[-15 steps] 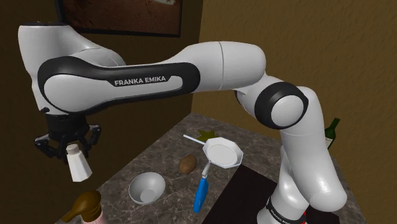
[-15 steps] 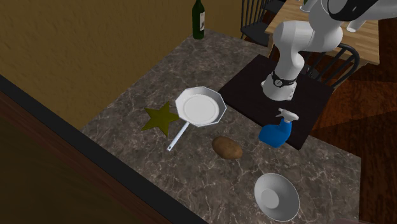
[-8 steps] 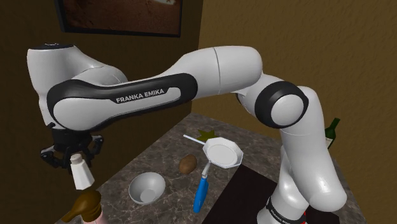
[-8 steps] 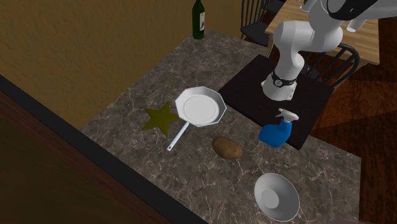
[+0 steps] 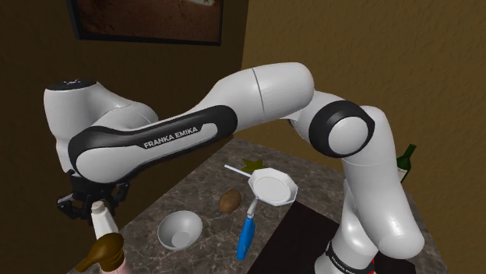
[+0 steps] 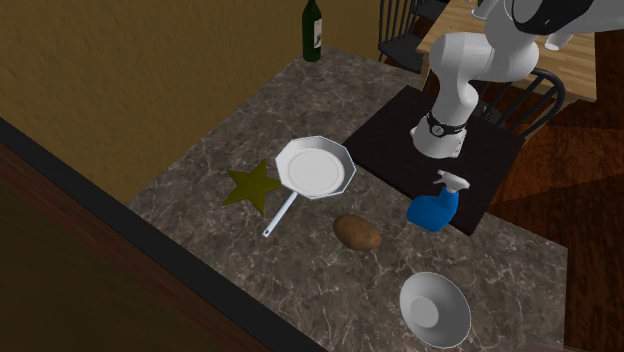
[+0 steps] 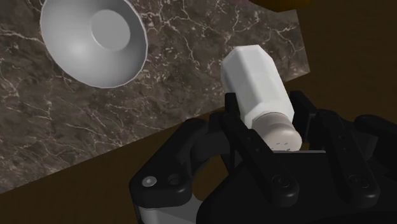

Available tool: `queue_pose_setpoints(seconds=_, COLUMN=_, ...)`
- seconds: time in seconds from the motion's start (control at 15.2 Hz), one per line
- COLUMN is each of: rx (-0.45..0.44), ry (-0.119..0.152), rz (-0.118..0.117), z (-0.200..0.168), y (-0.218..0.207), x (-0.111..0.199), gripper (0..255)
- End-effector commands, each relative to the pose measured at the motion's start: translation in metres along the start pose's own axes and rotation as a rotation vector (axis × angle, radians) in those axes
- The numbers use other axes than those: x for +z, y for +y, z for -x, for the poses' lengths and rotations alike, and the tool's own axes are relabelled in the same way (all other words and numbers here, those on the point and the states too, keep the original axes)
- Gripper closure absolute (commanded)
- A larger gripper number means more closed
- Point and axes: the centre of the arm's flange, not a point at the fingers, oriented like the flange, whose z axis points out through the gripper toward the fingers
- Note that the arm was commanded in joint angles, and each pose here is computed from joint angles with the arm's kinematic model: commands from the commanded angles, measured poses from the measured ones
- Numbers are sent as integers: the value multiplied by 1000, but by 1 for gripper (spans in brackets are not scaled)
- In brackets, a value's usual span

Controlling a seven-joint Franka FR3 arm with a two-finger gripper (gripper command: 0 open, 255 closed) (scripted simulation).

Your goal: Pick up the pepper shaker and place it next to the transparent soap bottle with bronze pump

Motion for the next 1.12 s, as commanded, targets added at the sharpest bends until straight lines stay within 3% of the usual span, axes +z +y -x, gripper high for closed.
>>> queue_pose_setpoints(seconds=0.0, rx=0, ry=1, rz=-1, z=2, y=-1, x=9, gripper=255)
queue_pose_setpoints(seconds=1.06, rx=0, ry=1, rz=-1, z=9, y=3, x=93, gripper=255)
